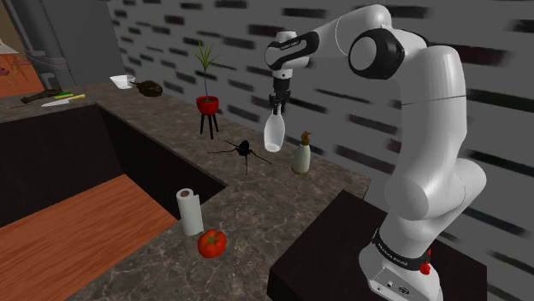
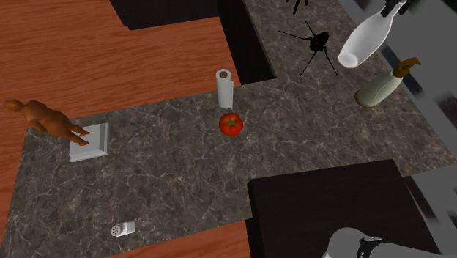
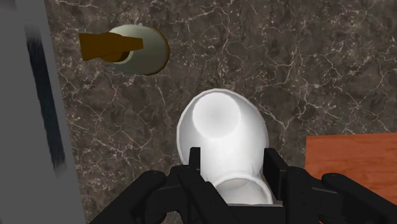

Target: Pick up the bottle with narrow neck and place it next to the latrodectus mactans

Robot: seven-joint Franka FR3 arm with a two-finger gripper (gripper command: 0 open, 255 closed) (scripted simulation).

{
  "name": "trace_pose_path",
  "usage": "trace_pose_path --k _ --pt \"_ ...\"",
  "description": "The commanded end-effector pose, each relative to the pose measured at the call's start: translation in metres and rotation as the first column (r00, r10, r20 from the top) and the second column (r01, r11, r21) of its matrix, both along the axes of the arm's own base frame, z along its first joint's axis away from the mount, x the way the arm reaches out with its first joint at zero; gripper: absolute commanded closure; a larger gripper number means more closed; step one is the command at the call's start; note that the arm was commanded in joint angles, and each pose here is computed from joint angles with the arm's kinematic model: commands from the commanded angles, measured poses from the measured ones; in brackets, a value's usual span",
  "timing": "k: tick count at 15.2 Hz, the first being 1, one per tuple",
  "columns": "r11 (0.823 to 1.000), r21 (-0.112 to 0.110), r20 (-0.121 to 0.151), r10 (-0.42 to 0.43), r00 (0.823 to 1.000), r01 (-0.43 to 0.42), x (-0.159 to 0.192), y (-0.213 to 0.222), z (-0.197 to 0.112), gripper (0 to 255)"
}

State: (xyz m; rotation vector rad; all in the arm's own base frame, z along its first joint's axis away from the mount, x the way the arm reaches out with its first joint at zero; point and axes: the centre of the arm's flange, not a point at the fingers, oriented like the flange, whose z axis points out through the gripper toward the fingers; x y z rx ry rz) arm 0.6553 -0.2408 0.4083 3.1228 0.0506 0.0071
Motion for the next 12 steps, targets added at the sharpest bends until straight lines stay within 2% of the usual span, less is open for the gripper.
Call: trace_pose_path --k 1,12 --pt "1.0 0.0 0.001 0.0 1.0 0.0 0.001 -0.001 -0.009 255" --pt "1.0 0.0 0.001 0.0 1.0 0.0 0.001 -0.001 -0.067 255"
